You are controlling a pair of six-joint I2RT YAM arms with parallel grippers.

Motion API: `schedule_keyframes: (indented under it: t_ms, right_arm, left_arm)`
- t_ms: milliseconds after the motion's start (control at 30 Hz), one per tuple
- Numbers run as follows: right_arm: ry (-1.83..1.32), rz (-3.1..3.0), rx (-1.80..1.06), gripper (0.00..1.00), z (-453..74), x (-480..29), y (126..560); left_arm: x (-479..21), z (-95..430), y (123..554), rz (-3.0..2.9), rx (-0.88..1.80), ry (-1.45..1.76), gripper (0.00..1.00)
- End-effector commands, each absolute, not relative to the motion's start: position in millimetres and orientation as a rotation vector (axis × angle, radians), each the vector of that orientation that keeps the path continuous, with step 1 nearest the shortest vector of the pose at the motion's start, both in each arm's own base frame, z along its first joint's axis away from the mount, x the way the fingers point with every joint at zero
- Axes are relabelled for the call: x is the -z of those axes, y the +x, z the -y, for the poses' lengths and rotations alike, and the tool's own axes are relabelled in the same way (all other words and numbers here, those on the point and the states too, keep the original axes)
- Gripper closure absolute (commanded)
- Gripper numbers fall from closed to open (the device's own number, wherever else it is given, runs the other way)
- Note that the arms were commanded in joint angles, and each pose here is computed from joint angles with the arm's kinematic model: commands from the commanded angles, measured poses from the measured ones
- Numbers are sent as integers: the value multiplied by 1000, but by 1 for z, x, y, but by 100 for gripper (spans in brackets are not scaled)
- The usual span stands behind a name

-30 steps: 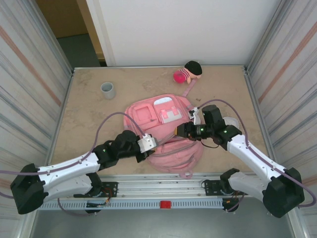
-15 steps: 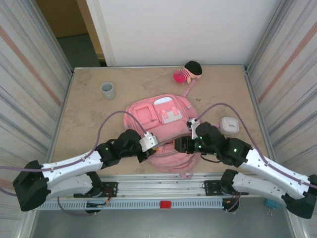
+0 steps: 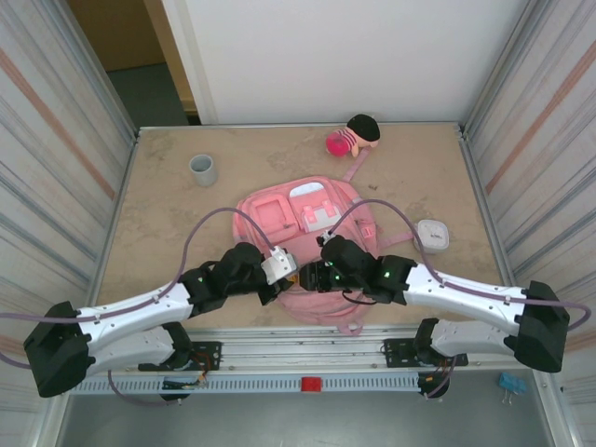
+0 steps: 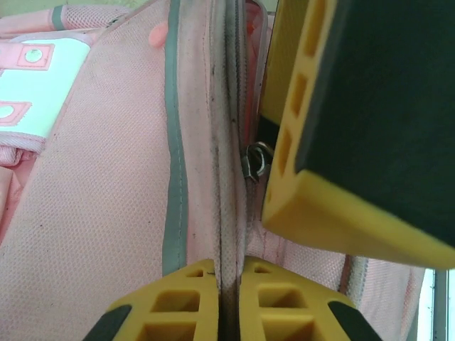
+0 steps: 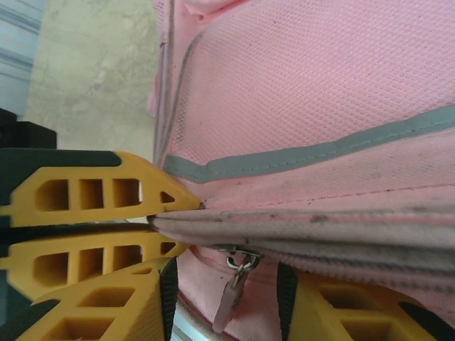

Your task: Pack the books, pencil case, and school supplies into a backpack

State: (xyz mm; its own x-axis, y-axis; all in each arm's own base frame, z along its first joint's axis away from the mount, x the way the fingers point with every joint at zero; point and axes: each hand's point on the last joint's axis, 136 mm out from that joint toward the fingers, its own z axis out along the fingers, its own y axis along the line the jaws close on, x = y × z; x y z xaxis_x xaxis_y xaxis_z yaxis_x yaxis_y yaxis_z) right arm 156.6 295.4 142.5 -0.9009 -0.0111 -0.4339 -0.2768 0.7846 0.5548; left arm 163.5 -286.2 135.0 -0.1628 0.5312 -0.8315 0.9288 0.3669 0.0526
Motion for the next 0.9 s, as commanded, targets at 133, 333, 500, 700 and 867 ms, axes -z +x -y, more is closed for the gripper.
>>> schedule_keyframes:
  t_ms: [133, 333, 500, 700, 867]
  right_arm:
    - [-142, -2601, -762, 83, -280, -132, 160]
    - [-99, -2607, -621, 95, -238, -138, 165]
    - [10, -2569, -579, 96, -188, -150, 176]
    - [35, -2565, -702, 99, -169, -153, 178]
    - [-96, -2558, -901, 100, -198, -159, 172]
  left_arm:
    - [-173, 297, 168, -1715, 696, 1198, 98]
    - [-163, 280, 177, -1777, 587, 1178, 98]
    - [-151, 256, 186, -1866, 504, 1156, 97]
    - [-152, 240, 187, -1872, 462, 1122, 95]
    - [-158, 241, 180, -1844, 498, 1146, 80]
